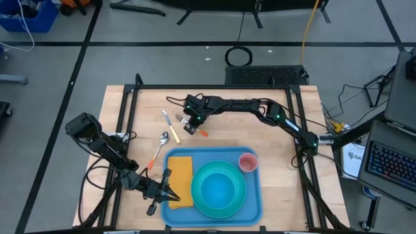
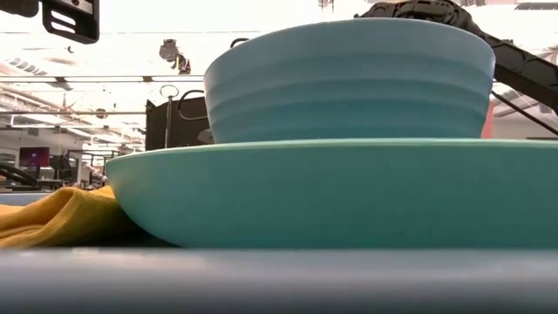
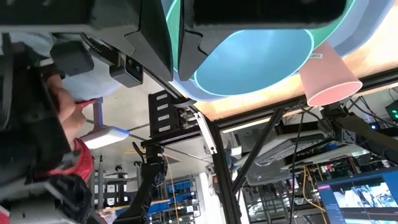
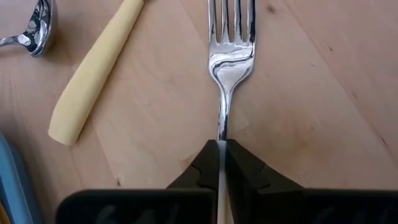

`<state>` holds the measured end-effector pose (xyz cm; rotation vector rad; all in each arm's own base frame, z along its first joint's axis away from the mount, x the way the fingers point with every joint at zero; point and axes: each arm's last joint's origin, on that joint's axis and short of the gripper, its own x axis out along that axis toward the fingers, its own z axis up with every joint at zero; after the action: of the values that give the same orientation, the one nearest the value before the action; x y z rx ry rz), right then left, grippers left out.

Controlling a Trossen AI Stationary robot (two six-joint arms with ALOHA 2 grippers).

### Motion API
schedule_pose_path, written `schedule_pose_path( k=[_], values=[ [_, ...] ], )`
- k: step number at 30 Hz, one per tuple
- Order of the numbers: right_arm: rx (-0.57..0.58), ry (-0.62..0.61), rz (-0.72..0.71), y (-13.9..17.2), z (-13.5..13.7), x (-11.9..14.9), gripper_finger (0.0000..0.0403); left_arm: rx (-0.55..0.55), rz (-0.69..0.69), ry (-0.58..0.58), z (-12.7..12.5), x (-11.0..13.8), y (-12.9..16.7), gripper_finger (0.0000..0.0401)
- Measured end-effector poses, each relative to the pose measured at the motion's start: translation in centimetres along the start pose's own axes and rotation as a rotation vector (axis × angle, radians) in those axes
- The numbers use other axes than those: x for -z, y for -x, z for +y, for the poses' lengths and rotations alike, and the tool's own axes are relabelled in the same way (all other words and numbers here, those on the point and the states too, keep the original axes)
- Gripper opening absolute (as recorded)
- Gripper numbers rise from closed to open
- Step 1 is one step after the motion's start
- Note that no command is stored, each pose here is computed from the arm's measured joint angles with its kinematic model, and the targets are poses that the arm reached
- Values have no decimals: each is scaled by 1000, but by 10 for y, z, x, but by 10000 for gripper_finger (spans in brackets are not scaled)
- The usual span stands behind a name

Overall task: Set up tray
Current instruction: Put the orange fork on the yellow napkin

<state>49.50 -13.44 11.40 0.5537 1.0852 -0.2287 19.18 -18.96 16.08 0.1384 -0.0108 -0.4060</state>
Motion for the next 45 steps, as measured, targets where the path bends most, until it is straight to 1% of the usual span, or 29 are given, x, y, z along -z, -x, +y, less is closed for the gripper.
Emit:
schedule_pose_path(
  k=[4,11,14,23,26,30,32,35,37,39,42,45],
  values=[
    [-7,4,-37,17,7,-5,1,-6,0,0,0,0,0,31],
    [-18,8,-6,38,21,-2,2,-24,2,0,0,0,0,31],
    [-10,18,21,40,26,2,2,-73,8,8,1,0,1,31],
    [-23,62,11,39,38,4,2,-220,36,51,4,2,2,31],
    [-27,88,-5,48,44,4,2,-261,39,55,5,2,2,31],
    [-58,140,-80,75,60,-2,1,-279,39,56,6,2,2,31],
    [-77,170,-133,95,68,-5,1,-279,38,56,6,2,2,31],
    [-58,217,-220,127,83,-4,1,-289,32,57,6,1,2,31],
    [-42,267,-270,148,94,2,1,-311,34,55,7,1,2,31],
    [-45,302,-349,169,107,10,1,-327,36,56,7,1,2,31],
    [-116,358,-485,194,122,27,1,-339,38,55,8,1,2,31],
    [-205,412,-643,213,133,52,0,-350,36,66,11,2,1,31]
  ],
)
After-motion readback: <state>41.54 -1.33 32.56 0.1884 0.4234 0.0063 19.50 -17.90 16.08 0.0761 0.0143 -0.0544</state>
